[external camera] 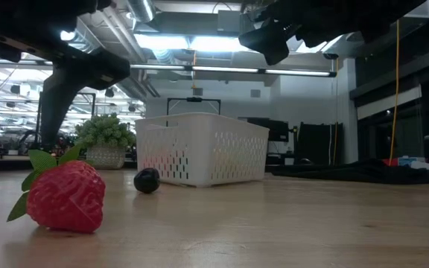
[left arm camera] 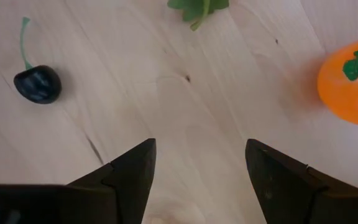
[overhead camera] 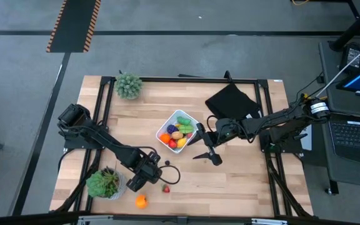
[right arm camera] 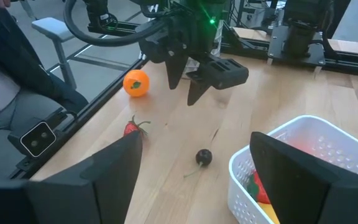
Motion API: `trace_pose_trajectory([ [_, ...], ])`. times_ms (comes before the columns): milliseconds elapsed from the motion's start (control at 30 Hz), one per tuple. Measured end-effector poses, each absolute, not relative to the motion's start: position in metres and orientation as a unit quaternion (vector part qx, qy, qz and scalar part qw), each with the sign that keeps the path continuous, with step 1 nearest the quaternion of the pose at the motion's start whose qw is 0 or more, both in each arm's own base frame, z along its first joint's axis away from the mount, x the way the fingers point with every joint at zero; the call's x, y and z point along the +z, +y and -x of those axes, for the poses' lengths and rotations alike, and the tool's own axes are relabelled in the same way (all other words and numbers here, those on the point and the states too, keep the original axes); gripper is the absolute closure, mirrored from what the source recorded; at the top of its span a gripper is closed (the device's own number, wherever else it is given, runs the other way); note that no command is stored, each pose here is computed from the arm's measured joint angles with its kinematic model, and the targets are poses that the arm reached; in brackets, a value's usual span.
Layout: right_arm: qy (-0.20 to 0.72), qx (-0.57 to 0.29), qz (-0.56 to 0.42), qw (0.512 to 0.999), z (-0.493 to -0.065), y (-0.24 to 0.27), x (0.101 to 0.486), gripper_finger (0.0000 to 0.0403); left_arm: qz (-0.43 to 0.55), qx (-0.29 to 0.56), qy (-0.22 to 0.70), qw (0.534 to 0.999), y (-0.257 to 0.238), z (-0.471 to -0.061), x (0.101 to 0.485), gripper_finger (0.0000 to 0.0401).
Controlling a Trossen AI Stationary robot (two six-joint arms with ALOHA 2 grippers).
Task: Pick and placing Produce into tupperware
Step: Put the orange into the white bin
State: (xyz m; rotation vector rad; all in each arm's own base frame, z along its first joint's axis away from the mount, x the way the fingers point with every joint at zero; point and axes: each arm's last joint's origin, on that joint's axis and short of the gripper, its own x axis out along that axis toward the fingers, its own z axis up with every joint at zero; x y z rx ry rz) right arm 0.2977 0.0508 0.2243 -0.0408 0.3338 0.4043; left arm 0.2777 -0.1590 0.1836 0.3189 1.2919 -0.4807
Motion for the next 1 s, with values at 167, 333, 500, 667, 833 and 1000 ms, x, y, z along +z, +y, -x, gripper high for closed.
trace_pose_trajectory([
  [167, 0.164, 0.2, 0.023, 0.966, -0.298, 0.051, 0.224, 0.0103, -0.143, -0.218, 0.595, 0.761, -0.159, -0.278, 0.184, 0.0161],
  [333, 0.162, 0.202, 0.033, 0.965, -0.298, 0.051, 0.224, 0.0103, -0.12, -0.202, 0.594, 0.77, -0.16, -0.282, 0.191, 0.0161],
  [500, 0.162, 0.202, 0.033, 0.965, -0.298, 0.051, 0.224, 0.0103, -0.068, -0.162, 0.593, 0.786, -0.16, -0.292, 0.211, 0.0161],
  [667, 0.164, 0.203, 0.038, 0.965, -0.298, 0.051, 0.224, 0.0103, -0.052, -0.124, 0.592, 0.795, -0.163, -0.292, 0.218, 0.0161],
  [833, 0.165, 0.206, 0.052, 0.963, -0.297, 0.051, 0.223, 0.0103, -0.031, -0.106, 0.592, 0.799, -0.176, -0.287, 0.227, 0.0161],
  [1000, 0.164, 0.207, 0.057, 0.963, -0.297, 0.051, 0.223, 0.0103, -0.015, -0.07, 0.581, 0.811, -0.194, -0.278, 0.239, 0.0161],
])
